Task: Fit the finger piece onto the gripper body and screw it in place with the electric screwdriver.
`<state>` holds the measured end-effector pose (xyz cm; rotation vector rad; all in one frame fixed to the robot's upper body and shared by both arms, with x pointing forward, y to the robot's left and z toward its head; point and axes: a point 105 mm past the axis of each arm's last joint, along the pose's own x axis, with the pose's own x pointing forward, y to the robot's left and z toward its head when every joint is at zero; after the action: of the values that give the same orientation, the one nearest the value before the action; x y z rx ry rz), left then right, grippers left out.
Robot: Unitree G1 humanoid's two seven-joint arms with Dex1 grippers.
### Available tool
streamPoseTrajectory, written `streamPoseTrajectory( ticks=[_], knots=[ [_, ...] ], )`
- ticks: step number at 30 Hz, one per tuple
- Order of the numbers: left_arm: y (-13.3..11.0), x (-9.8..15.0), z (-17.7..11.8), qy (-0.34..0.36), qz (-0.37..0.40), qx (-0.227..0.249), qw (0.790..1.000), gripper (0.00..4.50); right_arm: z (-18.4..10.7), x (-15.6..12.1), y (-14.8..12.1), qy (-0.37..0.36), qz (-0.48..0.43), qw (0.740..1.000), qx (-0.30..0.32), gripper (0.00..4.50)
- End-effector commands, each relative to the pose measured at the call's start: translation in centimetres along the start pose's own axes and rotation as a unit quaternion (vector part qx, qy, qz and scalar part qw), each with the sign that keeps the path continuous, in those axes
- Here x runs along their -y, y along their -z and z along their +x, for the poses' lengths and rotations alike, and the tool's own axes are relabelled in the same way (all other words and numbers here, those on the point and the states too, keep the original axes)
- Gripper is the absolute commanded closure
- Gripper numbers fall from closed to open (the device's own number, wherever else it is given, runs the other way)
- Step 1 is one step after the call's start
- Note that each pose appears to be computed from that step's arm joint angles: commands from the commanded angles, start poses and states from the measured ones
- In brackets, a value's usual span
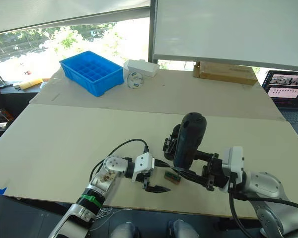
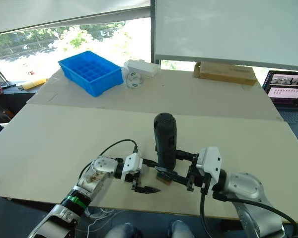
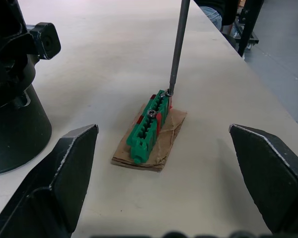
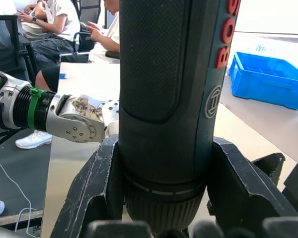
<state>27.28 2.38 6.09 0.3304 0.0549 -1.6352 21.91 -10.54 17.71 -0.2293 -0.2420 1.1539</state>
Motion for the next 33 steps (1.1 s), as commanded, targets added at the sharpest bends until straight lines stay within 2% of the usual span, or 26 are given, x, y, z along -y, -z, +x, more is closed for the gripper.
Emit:
streamPoseTrajectory(
  ticks=[1, 33],
  knots=[
    [1.29, 1.16, 0.80, 0.021, -0.024, -0.013, 0.999, 0.00, -0.11, 0.35, -1.84, 0.002, -0.040, 0.999, 0.026, 2.58],
    [1.36, 1.46, 0.93, 0.025, -0.026, -0.012, 0.999, 0.00, -0.42, 0.46, -2.18, 0.002, -0.043, 0.999, 0.026, 2.58]
  ],
)
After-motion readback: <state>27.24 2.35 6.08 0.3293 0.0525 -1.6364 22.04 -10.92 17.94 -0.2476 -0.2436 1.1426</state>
